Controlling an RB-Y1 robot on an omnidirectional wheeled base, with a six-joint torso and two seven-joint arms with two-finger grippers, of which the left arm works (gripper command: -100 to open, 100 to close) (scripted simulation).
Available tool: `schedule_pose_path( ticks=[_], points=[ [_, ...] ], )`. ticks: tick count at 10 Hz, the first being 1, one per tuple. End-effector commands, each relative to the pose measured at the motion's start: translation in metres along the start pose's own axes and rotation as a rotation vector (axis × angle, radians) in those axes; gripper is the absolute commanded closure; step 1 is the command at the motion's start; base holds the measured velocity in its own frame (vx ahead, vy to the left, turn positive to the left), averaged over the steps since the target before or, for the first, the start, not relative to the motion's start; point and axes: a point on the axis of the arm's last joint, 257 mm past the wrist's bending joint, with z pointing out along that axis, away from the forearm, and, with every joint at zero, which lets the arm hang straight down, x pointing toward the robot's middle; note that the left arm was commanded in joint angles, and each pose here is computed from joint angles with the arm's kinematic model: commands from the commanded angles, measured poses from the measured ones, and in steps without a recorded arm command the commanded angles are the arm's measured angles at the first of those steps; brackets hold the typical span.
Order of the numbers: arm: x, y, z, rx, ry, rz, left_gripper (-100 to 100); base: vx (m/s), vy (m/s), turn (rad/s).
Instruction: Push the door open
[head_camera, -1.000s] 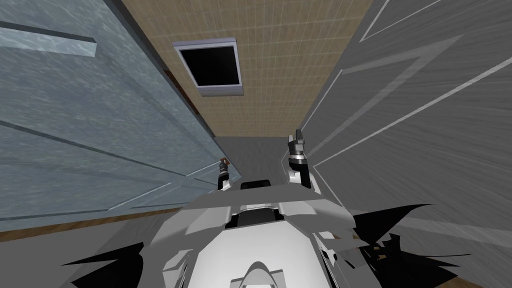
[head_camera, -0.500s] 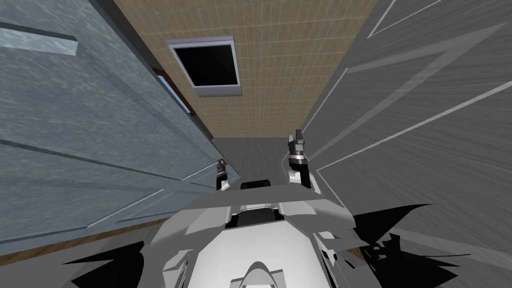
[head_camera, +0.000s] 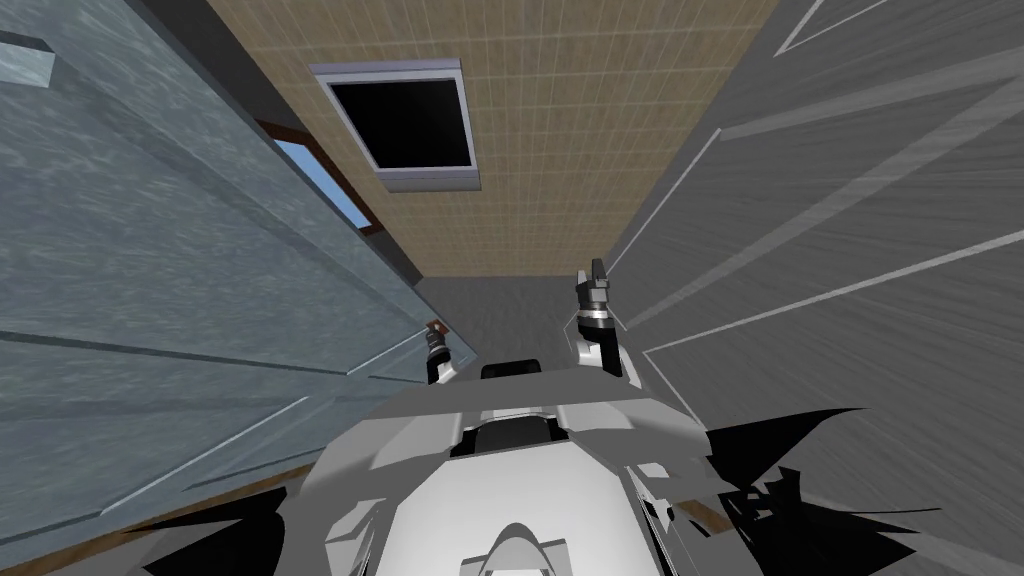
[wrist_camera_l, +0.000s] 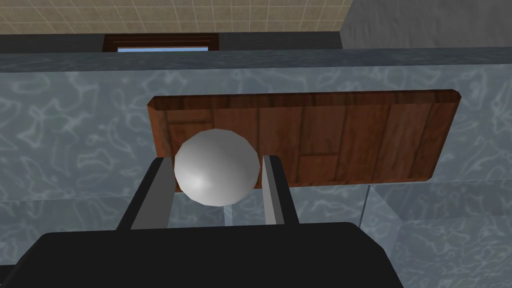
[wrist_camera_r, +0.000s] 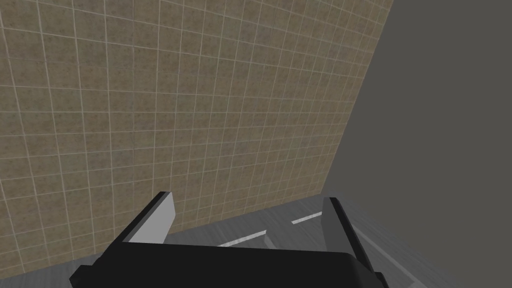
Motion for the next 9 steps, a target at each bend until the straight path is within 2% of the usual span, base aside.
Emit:
schedule_pose_path(
  ticks=[1,5,9],
  points=[
    [-0.028,-0.003,0.0033,0.015,-0.059,0.009,100,0.142,0.021,-0.049],
    [-0.055,-0.003,-0.0005,0.011,-0.132,0.007,100,0.141,0.015,-0.034],
    [-0.090,0.000,-0.0096,0.001,-0.230,0.001,100,0.169,0.016,-0.039]
  ],
)
